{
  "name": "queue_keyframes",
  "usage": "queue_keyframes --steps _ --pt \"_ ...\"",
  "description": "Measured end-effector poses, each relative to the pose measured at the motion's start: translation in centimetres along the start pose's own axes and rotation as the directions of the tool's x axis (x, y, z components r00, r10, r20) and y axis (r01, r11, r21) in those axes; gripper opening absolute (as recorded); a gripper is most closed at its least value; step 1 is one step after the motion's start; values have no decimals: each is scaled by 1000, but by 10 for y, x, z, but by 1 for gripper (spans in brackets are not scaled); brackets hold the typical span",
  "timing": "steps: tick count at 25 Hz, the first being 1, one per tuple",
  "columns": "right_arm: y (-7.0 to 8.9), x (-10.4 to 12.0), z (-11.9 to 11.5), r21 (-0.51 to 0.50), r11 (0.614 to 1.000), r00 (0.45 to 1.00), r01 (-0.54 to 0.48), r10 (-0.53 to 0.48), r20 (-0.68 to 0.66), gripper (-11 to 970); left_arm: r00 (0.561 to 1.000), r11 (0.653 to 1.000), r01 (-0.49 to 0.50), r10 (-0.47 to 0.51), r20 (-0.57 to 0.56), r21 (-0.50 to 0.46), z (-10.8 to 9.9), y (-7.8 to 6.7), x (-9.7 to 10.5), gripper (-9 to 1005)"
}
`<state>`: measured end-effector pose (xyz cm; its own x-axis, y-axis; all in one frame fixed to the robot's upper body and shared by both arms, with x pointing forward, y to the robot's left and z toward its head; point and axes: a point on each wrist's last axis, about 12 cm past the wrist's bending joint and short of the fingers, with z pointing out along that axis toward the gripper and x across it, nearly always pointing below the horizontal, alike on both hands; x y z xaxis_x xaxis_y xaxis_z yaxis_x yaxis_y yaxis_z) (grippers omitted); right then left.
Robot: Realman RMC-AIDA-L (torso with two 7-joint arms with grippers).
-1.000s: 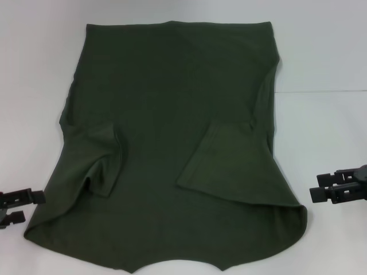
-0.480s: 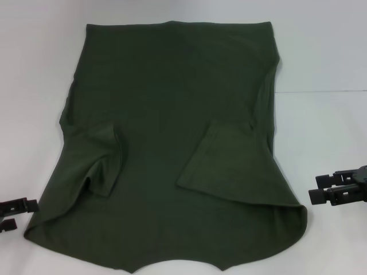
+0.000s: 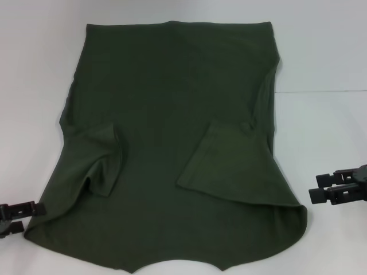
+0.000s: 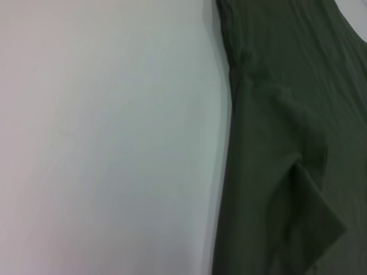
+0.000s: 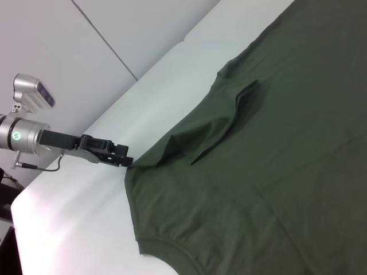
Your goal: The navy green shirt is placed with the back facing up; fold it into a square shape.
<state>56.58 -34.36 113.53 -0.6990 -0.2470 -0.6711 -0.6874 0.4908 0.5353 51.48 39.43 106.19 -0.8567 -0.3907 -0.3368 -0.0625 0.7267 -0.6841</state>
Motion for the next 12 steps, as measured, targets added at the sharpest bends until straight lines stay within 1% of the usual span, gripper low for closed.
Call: queue_keyframes --steps 12 --pt "1 -3 1 -6 1000 1000 7 -7 -1 925 998 999 -11 15 -67 51 8 -10 4 904"
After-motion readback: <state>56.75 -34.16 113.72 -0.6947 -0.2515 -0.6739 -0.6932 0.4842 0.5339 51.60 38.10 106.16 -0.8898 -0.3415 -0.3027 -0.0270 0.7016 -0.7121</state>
